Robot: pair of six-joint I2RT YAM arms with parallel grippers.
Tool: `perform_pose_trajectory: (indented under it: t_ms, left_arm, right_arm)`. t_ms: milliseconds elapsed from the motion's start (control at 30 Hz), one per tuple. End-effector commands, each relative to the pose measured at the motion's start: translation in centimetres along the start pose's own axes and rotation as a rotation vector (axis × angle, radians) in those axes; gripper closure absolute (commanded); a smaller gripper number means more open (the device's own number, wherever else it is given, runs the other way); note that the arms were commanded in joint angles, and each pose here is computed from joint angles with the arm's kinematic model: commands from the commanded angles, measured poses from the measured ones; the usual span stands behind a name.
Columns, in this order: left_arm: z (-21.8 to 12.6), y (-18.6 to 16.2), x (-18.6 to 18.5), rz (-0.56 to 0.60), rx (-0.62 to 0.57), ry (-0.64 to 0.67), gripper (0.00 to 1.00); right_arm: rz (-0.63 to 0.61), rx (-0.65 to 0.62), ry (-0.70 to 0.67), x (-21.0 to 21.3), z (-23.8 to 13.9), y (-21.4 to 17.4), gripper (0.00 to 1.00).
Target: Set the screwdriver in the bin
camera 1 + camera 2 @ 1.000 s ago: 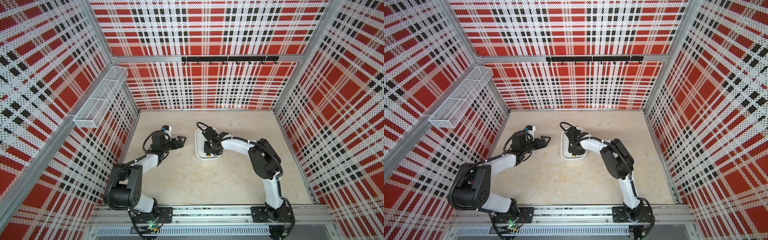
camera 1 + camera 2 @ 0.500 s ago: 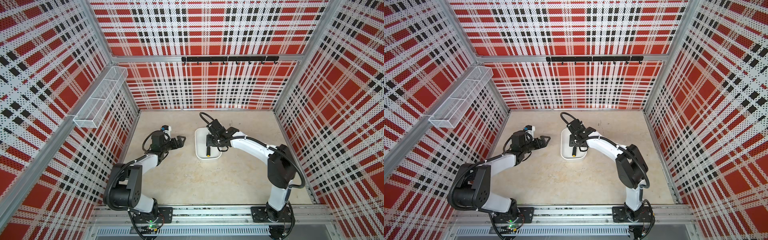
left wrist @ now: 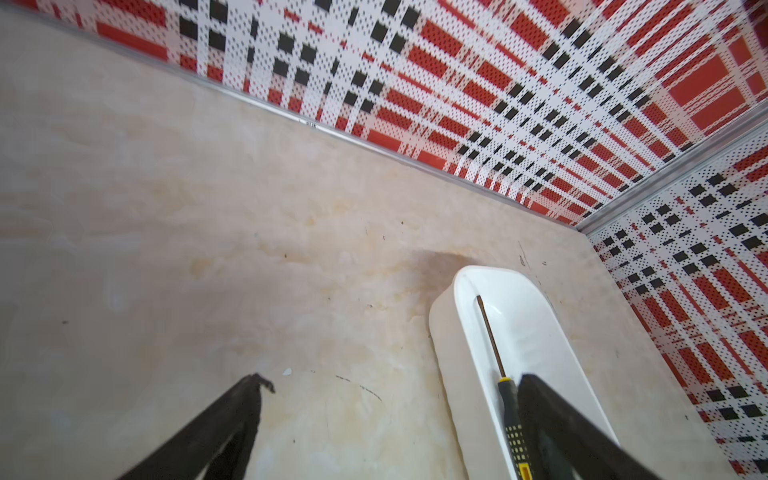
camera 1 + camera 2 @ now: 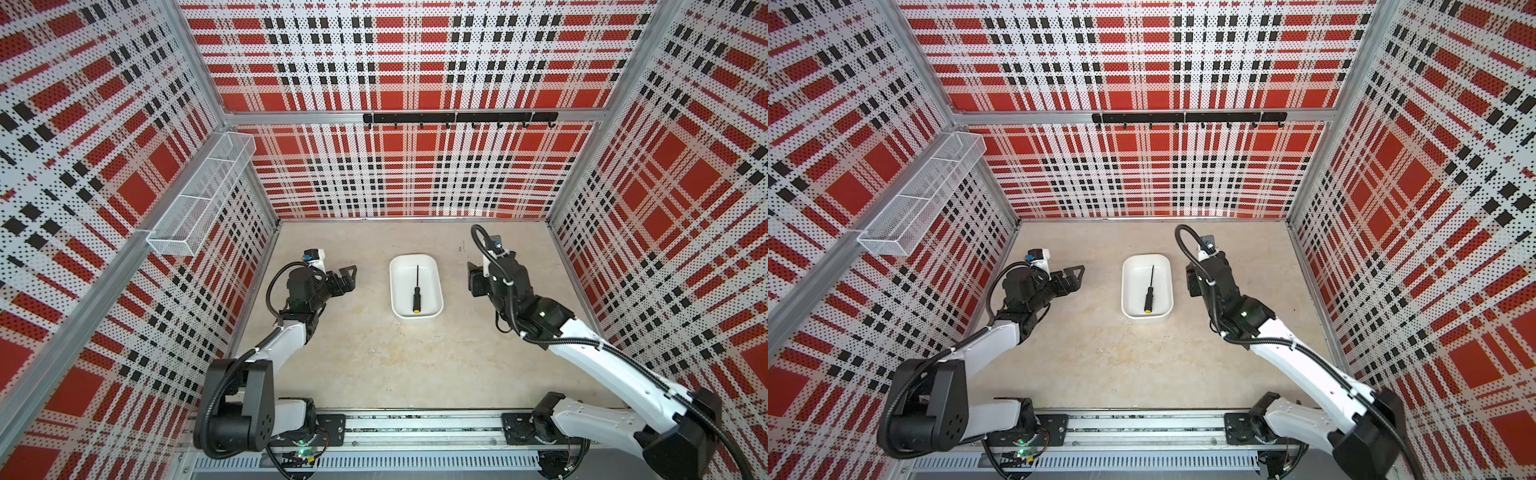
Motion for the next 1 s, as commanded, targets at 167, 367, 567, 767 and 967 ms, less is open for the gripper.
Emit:
perform_pose_trajectory:
  t_ms: [167,367,567,767,967]
  left_arm:
    - [-6.7,4.0,0.9,0.22,-0.39,0.225,0.02]
    - [-10.0,2.8,2.5,0.263,-0.513,0.395,0.02]
    - [-10.1,1.0,3.3,0.325,-0.517,0.431,0.02]
    - [-10.2,-0.6,4.9,0.326,-0.509,0.501,0.02]
    - [-10.1,-1.6,5.4,0.301,-0.526,0.486,0.02]
  right_arm:
    - [0.007,-0.25,-0.112,-6.5,-1.6,-1.4,0.36]
    - [-0.002,-0.283,-0.14,-8.8,-0.8,-4.1,0.33]
    - [0.021,-0.35,-0.155,-11.4,0.2,-6.9,0.32]
    - [0.048,-0.404,-0.161,-14.1,0.7,-9.8,0.33]
    - [0.022,-0.39,-0.152,-14.1,2.5,-10.0,0.32]
Point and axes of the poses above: each gripper's point midway between its finger pads, its own z axis out along the fingers, its own x axis along the line the jaws close on, y = z × x, the point moved 5 cm from there along -z, back along the fingers, and after that the axes turned 11 degrees about z, right-handed, at the moved point
